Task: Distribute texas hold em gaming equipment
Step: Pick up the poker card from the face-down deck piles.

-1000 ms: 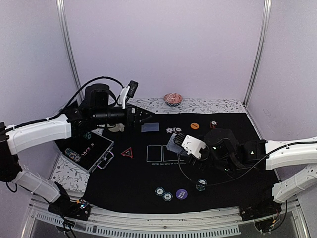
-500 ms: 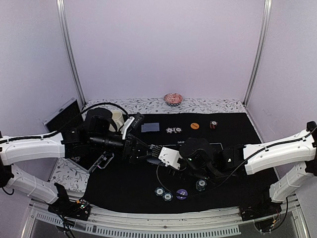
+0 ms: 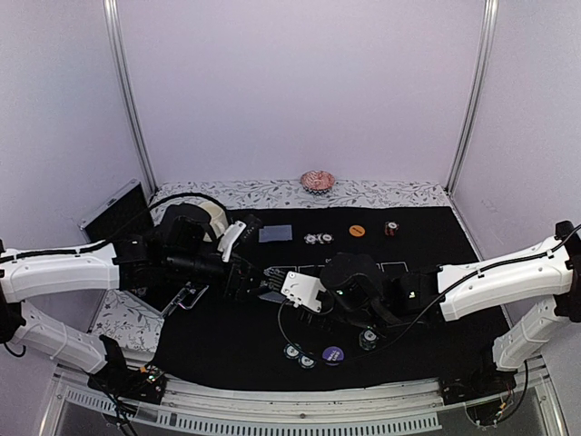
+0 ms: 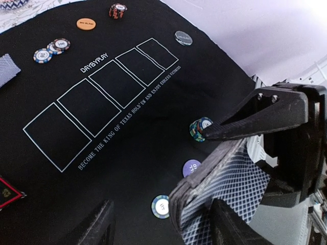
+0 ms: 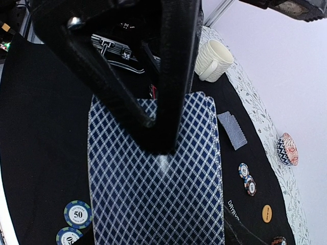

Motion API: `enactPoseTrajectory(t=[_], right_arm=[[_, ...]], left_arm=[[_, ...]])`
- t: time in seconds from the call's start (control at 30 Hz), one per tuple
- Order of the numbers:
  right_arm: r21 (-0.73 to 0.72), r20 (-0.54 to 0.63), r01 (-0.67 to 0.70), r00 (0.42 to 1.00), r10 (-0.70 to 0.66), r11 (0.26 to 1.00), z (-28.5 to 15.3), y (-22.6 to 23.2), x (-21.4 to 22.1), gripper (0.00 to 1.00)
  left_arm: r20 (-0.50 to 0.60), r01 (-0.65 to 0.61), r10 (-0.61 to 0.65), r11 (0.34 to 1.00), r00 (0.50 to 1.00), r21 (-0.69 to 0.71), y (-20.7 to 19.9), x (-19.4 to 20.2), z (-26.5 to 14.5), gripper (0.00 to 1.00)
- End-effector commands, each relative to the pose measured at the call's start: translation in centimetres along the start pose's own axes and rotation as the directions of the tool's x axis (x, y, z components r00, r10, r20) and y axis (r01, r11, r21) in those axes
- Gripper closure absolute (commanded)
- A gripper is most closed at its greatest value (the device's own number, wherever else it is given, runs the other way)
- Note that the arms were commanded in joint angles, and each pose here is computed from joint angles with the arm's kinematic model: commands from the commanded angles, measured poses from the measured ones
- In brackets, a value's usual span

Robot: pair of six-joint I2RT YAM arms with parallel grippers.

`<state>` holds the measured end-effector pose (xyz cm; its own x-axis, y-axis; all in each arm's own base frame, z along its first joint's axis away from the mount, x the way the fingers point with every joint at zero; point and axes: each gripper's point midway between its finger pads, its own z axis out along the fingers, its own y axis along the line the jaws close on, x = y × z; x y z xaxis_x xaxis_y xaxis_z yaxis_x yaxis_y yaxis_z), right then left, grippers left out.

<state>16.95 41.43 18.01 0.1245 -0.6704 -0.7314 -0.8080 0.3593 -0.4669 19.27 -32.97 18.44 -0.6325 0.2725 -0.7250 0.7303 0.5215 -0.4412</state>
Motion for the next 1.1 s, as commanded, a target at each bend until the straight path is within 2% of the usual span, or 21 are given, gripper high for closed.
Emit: enactPoseTrajectory(t=[0.0,0.17,0.37,0.57,0.63,0.73,0.8,1.0,1.07], right_arm=[[0.025,0.051,-0.021,0.999,0.020,0.999,-0.6,-0.6,-1.3,0.45],[0.032,0.052,-0.023,0.998,0.022,0.999,-0.7,-0.8,-1.3,0.44],[0.034,0.052,-0.023,0.998,0.022,0.999,-0.7,-0.8,-1.2,0.44],[0.038,0.050,-0.025,0.998,0.023,0.999,-0.9,-0.9,-0.9,0.44],[0.038,0.050,-0.027,0.998,0.025,0.999,-0.9,-0.9,-0.9,0.45],[0.038,0.053,-0.027,0.998,0.025,0.999,-0.9,-0.9,-0.9,0.45],[0.038,0.055,-0.027,0.998,0.025,0.999,-1.0,-0.9,-1.0,0.45],[0.038,0.057,-0.026,0.998,0.024,0.999,-1.1,-0.9,-0.9,0.45],[0.037,0.059,-0.027,0.998,0.025,0.999,-1.2,-1.0,-0.9,0.45]], left_arm=[[-0.016,-0.017,0.016,0.999,1.000,-0.050,0.6,0.6,-0.7,0.38],[0.008,-0.011,0.011,1.000,1.000,-0.020,0.0,0.2,-1.0,0.41],[0.040,-0.021,0.016,0.994,0.999,0.111,-2.4,-0.6,-1.4,0.37],[0.073,-0.018,0.011,0.996,0.997,0.087,-2.2,-1.2,-2.8,0.34],[0.079,-0.008,0.001,0.996,0.997,0.085,-2.0,-1.2,-3.0,0.37],[0.082,0.004,-0.011,0.996,0.997,0.091,-1.9,-1.1,-3.0,0.51],[0.077,0.009,-0.017,0.995,0.997,0.100,-2.0,-1.0,-2.8,0.57],[0.059,0.014,-0.020,0.996,0.998,0.092,-1.6,-0.8,-2.2,0.59],[0.058,0.018,-0.022,0.996,0.998,0.084,-1.3,-0.8,-2.0,0.64]])
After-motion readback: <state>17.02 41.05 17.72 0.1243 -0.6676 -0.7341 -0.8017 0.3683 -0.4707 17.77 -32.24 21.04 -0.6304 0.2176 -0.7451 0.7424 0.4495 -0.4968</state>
